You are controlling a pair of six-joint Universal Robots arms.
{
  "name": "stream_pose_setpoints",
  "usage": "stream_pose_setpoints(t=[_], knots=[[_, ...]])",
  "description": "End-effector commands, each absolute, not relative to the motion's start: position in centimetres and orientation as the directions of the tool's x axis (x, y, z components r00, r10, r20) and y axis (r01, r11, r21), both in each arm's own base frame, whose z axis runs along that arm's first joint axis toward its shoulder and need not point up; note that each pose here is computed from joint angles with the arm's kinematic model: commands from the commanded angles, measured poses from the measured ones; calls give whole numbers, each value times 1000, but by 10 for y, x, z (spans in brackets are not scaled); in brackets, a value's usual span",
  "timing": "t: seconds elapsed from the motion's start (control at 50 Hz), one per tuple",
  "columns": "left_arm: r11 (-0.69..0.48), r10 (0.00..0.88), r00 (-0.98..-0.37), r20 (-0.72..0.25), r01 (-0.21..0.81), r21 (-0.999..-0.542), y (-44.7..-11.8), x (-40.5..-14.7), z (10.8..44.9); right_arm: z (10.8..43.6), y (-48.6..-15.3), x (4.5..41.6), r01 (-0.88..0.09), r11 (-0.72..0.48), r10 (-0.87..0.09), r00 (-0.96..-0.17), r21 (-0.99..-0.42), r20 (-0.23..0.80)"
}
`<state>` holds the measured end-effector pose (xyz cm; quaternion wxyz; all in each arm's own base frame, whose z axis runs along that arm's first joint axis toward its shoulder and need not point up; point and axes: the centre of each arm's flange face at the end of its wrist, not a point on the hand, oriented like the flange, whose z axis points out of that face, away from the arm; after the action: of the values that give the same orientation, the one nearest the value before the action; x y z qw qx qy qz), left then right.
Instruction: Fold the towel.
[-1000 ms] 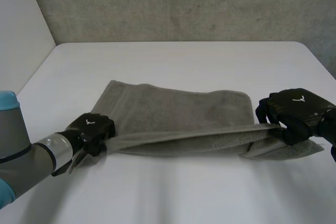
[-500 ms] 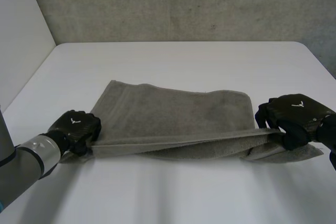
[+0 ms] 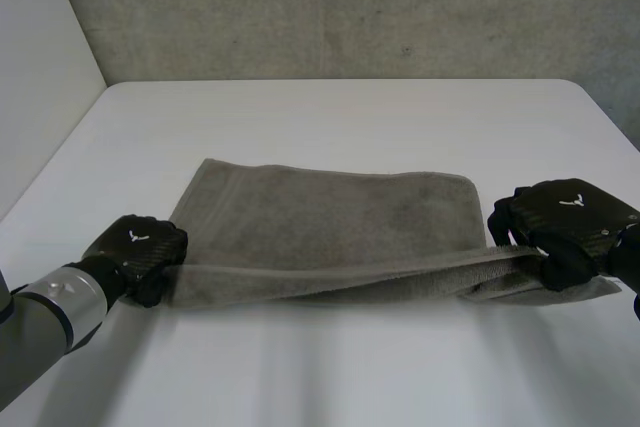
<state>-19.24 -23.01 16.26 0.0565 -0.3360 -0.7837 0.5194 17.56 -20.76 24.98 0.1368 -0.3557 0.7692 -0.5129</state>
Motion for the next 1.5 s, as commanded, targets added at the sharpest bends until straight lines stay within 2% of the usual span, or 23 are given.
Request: stream_pose_setpoints(t=[0.02,0.1,0.26,0.3,0.38,0.42,0.44,0.46,0.48,0.52,0.54,0.58,0.64,0.68,0.7,0.74,0.8,0.86,0.9,1.0,1.14,1.38,1.5], knots=[[208,578,-768,-276,466,-860,-232,-192,170,252,-209,176,-418,209,-692,-702,-884,168],[145,558,-770,-310,458,-877,-248,-194,185,263,-218,176,-420,163,-689,-696,-892,202],[11,503,-796,-336,394,-919,-324,-209,220,260,-292,182,-469,101,-702,-659,-877,271],[-63,502,-806,-313,327,-943,-355,-228,239,270,-310,219,-497,-42,-736,-571,-867,363],[-190,491,-820,-294,229,-955,-379,-248,277,301,-335,242,-491,-192,-661,-575,-850,482],[-375,462,-836,-295,117,-919,-391,-260,336,353,-357,252,-427,-373,-512,-645,-824,566],[-376,462,-836,-295,117,-919,-391,-260,336,354,-357,252,-427,-374,-512,-646,-824,567],[-474,450,-843,-294,54,-879,-389,-264,368,380,-360,255,-352,-451,-469,-688,-820,553],[-475,450,-843,-294,53,-878,-389,-264,369,380,-360,255,-351,-452,-469,-689,-820,553],[-624,439,-857,-269,-75,-778,-378,-263,428,421,-361,254,-170,-546,-448,-768,-820,458],[-624,439,-857,-269,-76,-777,-378,-263,428,421,-361,254,-169,-547,-448,-768,-820,457],[-643,499,-841,-211,-196,-740,-372,-263,448,438,-359,252,-25,-573,-485,-795,-819,364],[-622,526,-832,-177,-235,-747,-374,-263,444,427,-363,251,-9,-544,-505,-795,-839,336],[-530,554,-822,-132,-226,-817,-385,-266,405,401,-366,250,-67,-505,-502,-788,-860,356],[-530,554,-822,-132,-225,-818,-386,-266,405,401,-366,250,-67,-505,-502,-788,-860,356],[-434,574,-806,-143,-151,-888,-393,-267,352,376,-366,251,-169,-499,-475,-767,-850,432],[-367,588,-783,-202,-36,-930,-395,-259,304,350,-364,249,-267,-472,-466,-733,-840,495],[-331,582,-780,-230,31,-943,-397,-247,279,334,-361,251,-307,-455,-480,-706,-835,521],[-261,594,-759,-265,130,-957,-391,-235,236,297,-352,251,-367,-399,-540,-646,-840,539],[-173,629,-725,-280,221,-960,-371,-227,190,236,-323,251,-440,-291,-664,-546,-849,511],[-103,628,-731,-266,260,-960,-357,-205,171,188,-291,242,-545,-209,-717,-479,-812,506],[-92,637,-727,-256,258,-962,-323,-201,183,159,-273,225,-612,-43,-714,-534,-790,453],[-77,642,-726,-245,257,-963,-319,-201,180,144,-272,220,-576,79,-714,-602,-813,357]])
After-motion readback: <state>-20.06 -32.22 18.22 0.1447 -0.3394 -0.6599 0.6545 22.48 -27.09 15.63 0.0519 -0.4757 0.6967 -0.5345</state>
